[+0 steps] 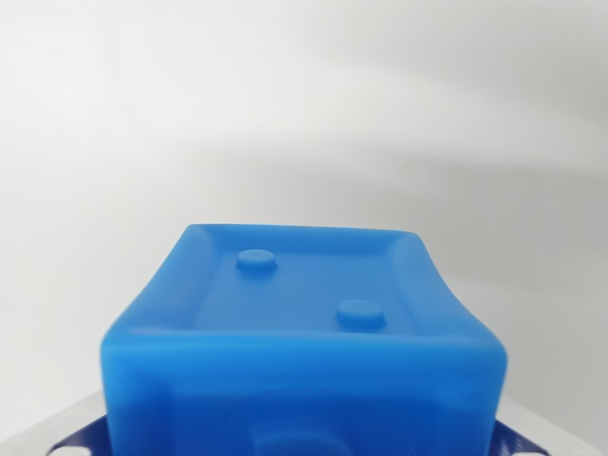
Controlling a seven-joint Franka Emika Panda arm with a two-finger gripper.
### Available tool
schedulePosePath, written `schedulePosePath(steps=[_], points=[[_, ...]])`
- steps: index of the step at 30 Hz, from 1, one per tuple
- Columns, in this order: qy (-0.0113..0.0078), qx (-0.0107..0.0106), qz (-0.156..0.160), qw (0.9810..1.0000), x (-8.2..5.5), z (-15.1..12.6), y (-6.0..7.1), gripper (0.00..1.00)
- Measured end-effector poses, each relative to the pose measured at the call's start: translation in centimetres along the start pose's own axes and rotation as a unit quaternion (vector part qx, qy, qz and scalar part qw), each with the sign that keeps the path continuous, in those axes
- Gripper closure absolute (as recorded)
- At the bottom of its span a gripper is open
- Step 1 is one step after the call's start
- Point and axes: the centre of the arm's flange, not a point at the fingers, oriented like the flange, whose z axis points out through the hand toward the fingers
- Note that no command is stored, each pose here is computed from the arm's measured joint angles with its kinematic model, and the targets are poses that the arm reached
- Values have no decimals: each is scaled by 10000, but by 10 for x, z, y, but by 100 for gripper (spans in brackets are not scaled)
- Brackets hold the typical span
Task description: Stack cube
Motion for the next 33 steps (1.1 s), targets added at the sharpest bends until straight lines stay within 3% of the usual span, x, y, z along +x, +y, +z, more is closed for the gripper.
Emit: schedulePosePath(steps=[8,33], points=[[5,3,4,10000,-14,-2,-6,100],[-4,3,23,10000,-59,-9,-26,100]])
